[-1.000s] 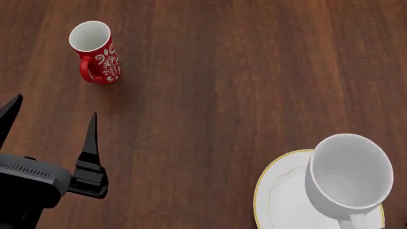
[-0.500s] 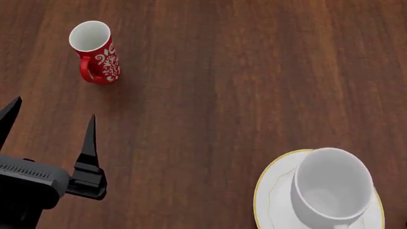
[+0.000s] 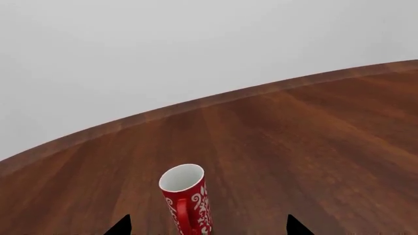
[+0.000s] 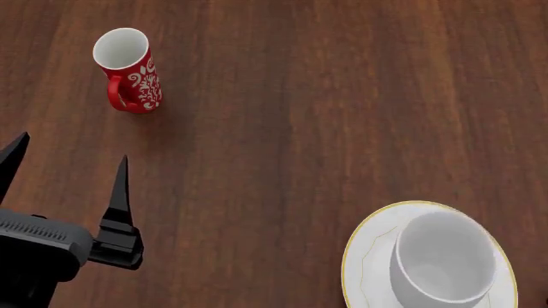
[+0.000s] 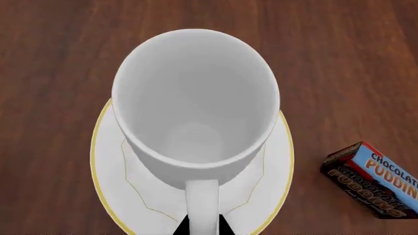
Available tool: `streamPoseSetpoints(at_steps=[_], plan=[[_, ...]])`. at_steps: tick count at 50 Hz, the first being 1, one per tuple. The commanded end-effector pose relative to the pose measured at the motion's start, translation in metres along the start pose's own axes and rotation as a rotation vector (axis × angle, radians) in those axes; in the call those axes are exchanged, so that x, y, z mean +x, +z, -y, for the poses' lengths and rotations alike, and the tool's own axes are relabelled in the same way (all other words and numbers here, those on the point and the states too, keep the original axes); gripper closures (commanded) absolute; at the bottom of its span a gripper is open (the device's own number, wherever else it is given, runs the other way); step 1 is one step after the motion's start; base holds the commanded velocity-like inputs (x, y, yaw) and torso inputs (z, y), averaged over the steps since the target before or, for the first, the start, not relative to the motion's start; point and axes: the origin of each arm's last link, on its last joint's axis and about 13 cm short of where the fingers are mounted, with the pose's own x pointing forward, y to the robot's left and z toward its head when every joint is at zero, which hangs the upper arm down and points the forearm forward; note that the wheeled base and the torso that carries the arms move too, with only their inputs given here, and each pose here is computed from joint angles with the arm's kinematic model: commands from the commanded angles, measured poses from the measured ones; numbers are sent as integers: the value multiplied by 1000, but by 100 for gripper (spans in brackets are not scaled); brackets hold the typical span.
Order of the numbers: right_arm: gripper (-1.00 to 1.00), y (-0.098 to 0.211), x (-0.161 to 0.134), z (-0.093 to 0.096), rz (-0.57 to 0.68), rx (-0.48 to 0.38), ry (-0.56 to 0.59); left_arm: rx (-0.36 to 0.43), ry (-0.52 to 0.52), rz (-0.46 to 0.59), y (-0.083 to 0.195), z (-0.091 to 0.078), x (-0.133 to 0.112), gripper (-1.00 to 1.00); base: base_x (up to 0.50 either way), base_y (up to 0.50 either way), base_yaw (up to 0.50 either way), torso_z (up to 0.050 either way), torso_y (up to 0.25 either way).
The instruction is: Put the white mug on the plate.
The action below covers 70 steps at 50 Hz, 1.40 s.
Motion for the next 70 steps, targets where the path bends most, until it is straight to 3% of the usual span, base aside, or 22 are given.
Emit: streamPoseSetpoints(at_steps=[1, 40, 41, 70], plan=[[100, -3, 5, 0, -7, 2, -1, -1, 2, -3, -1, 0, 0, -100, 0, 0, 0, 0, 0], [100, -14, 6, 2, -37, 41, 7, 1, 2, -3, -1, 1, 0, -100, 1, 0, 0, 0, 0], [-100, -14, 5, 2, -36, 40, 7, 1, 2, -3, -1, 1, 0, -100, 0, 0, 0, 0, 0], [-100, -7, -14, 7, 5, 88, 1, -7, 5, 5, 1, 1, -3, -100, 0, 0, 0, 0, 0]])
